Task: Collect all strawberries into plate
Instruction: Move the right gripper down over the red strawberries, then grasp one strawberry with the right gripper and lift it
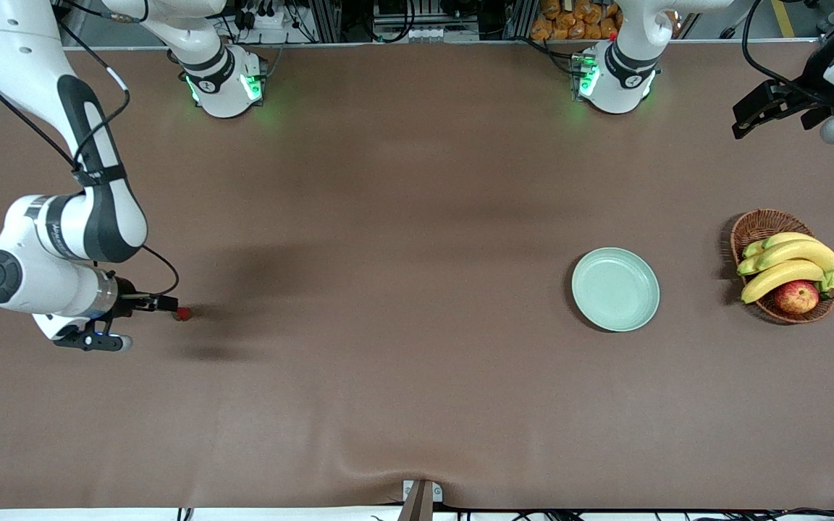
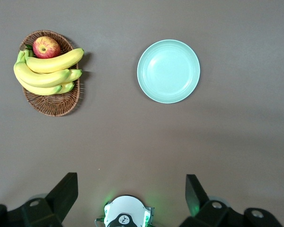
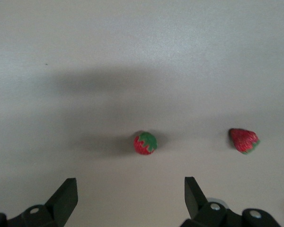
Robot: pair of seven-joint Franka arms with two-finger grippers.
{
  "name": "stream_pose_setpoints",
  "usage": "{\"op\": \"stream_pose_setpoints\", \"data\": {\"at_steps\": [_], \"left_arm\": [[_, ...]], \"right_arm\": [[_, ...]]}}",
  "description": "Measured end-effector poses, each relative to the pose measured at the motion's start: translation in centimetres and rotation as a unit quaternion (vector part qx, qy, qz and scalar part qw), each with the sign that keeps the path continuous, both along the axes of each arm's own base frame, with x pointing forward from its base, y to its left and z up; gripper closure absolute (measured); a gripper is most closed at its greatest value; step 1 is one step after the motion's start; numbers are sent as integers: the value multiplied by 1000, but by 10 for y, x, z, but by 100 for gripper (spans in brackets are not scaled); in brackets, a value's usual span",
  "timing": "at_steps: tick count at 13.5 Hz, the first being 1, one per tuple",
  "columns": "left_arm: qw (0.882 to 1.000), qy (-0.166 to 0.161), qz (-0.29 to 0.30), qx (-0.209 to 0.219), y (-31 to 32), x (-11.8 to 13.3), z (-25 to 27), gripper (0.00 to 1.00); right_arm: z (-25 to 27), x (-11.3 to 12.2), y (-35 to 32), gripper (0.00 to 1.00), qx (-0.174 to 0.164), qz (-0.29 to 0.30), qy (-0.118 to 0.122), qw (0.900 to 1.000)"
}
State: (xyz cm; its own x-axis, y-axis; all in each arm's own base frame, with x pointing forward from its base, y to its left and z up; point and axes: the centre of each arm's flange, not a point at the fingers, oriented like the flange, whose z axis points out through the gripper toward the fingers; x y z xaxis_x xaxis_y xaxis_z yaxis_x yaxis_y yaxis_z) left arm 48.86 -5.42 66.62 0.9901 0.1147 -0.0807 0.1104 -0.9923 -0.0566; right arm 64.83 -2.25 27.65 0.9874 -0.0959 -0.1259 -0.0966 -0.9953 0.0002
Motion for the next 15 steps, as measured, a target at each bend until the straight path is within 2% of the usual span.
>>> {"op": "stream_pose_setpoints", "data": {"at_steps": [3,4,6,9,12,13,14,15], "left_arm": [[1000,3,0,0,0,0,-2,0],[1000,5,1,1,0,1,-4,0],[1000,8,2,1,2,2,-7,0],[1000,17,2,2,1,7,-15,0],[1000,25,0,3,-2,12,-23,0],[1000,27,0,4,-2,13,-25,0],[1000,28,0,4,-2,13,-26,0],[1000,28,0,4,-2,14,-27,0]], "right_arm": [[-33,1,0,0,-1,1,-3,1000],[-41,1,0,5,-1,3,-4,1000],[-55,-2,-1,6,-1,17,-17,1000],[-82,-13,-4,10,0,33,-23,999],[-92,-17,-4,41,0,36,-16,999],[-94,-18,-4,41,0,37,-14,999],[-95,-18,-4,49,1,38,-13,999],[-95,-18,-4,63,1,38,-13,999]]}}
